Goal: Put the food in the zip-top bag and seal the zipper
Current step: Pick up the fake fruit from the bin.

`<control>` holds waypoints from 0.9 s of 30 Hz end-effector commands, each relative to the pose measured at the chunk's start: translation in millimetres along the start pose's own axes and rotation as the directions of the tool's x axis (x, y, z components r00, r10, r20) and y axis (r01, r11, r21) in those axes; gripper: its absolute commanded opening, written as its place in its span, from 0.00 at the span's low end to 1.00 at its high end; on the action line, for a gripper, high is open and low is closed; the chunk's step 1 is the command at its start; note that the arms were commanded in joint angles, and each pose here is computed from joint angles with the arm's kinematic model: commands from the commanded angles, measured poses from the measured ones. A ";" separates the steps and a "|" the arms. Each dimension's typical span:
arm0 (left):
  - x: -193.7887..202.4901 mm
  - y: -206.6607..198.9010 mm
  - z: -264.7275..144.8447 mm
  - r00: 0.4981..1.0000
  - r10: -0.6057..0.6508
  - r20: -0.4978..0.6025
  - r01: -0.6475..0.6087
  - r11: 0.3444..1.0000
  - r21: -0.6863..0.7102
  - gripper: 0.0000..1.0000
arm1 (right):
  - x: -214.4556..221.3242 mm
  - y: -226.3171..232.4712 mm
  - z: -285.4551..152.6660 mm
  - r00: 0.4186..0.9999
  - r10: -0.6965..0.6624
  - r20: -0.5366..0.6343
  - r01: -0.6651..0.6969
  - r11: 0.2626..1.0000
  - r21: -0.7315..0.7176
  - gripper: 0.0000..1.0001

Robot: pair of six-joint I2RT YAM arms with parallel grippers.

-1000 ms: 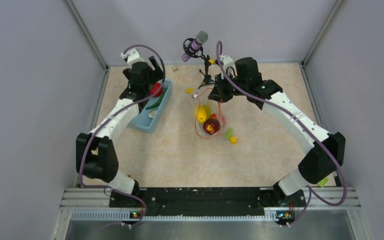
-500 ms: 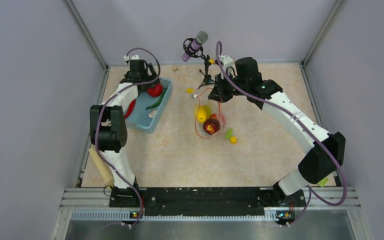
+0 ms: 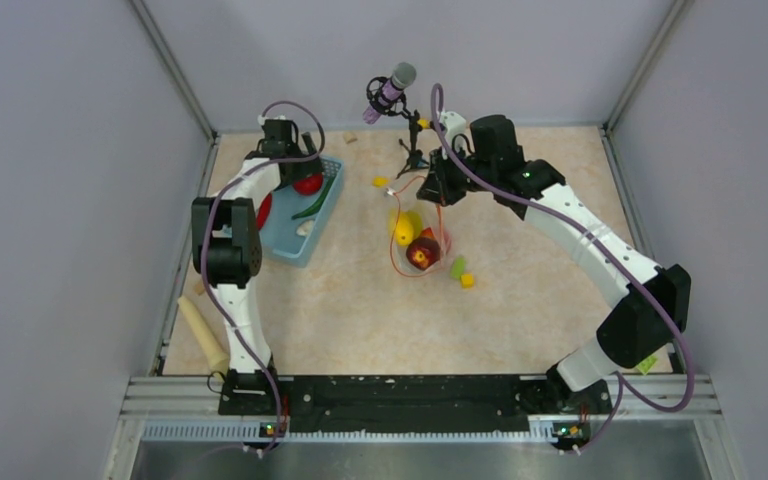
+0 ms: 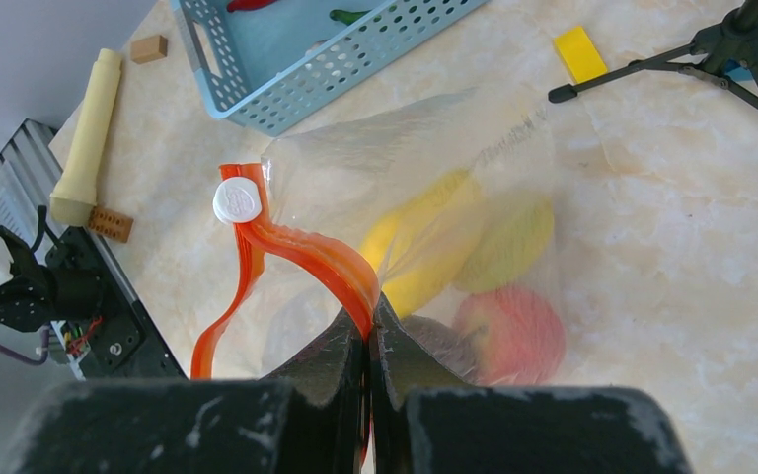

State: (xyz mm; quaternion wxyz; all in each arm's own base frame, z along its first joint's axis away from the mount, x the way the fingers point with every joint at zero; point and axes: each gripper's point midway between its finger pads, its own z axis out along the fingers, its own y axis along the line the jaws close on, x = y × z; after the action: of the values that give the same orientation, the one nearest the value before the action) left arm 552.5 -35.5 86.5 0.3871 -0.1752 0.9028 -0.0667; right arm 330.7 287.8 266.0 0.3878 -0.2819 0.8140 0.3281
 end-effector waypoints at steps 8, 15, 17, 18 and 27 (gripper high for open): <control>-4.8 -9.5 5.0 0.999 0.020 -0.044 -0.018 0.999 0.045 0.95 | -22.1 0.9 -4.8 0.997 -0.046 0.070 0.045 0.999 0.006 0.00; -13.9 -12.8 -7.3 1.000 0.021 -0.021 -0.020 0.998 0.057 0.60 | -22.3 0.2 -5.4 0.996 -0.046 0.071 0.046 0.999 0.009 0.00; -20.5 -15.4 -16.5 1.000 0.021 -0.002 -0.021 0.998 0.065 0.51 | -21.7 0.8 -5.4 0.997 -0.045 0.070 0.045 0.999 0.008 0.00; -25.3 -16.1 -23.1 1.000 0.021 0.011 -0.021 0.998 0.066 0.49 | -22.0 0.1 -5.8 0.996 -0.046 0.071 0.046 0.999 0.010 0.00; -64.3 -41.2 -113.4 0.979 -0.039 0.198 -0.003 0.978 0.208 0.38 | -20.7 2.4 -1.6 0.997 -0.046 0.063 0.047 0.999 -0.014 0.00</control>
State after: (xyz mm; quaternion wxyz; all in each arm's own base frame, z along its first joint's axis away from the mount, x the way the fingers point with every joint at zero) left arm 525.4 -40.5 124.9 0.3879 -0.1598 0.9037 -0.0860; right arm 332.4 286.6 265.1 0.3905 -0.2826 0.8146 0.3226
